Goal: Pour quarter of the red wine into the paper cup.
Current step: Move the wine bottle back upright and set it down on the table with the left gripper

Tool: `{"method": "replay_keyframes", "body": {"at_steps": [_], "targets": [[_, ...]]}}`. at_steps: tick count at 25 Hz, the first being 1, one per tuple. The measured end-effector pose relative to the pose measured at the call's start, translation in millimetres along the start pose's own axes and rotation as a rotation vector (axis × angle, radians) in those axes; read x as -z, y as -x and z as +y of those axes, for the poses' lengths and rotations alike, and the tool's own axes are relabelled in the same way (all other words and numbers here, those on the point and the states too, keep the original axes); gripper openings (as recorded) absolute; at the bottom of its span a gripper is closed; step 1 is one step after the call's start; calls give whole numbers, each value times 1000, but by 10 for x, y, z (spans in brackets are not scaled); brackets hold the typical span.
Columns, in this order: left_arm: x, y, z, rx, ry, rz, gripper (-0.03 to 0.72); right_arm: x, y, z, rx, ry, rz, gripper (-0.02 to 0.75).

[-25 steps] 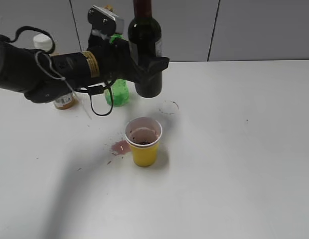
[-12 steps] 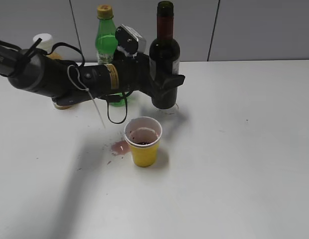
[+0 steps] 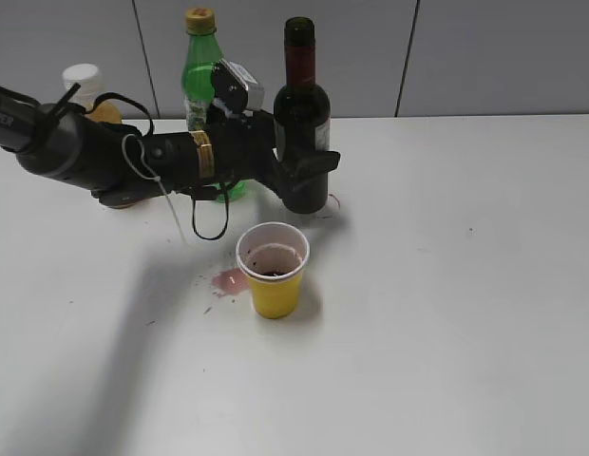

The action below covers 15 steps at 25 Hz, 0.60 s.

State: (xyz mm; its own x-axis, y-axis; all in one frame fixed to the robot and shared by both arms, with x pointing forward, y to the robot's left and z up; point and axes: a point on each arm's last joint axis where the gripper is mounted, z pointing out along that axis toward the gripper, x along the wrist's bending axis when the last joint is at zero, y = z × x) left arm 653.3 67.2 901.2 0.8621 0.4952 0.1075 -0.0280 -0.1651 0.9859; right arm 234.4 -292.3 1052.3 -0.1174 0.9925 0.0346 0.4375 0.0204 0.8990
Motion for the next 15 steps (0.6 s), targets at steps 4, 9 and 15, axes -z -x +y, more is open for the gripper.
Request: {"method": "replay_keyframes", "body": {"at_steps": [4, 9, 15], "targets": [[-7, -21, 14, -30, 2, -23, 544, 0, 0, 0, 0, 0, 0, 582], [-22, -21, -33, -33, -2, -34, 544, 0, 0, 0, 0, 0, 0, 582], [-41, 4, -207, -13, -28, -46, 544, 0, 0, 0, 0, 0, 0, 582]]}}
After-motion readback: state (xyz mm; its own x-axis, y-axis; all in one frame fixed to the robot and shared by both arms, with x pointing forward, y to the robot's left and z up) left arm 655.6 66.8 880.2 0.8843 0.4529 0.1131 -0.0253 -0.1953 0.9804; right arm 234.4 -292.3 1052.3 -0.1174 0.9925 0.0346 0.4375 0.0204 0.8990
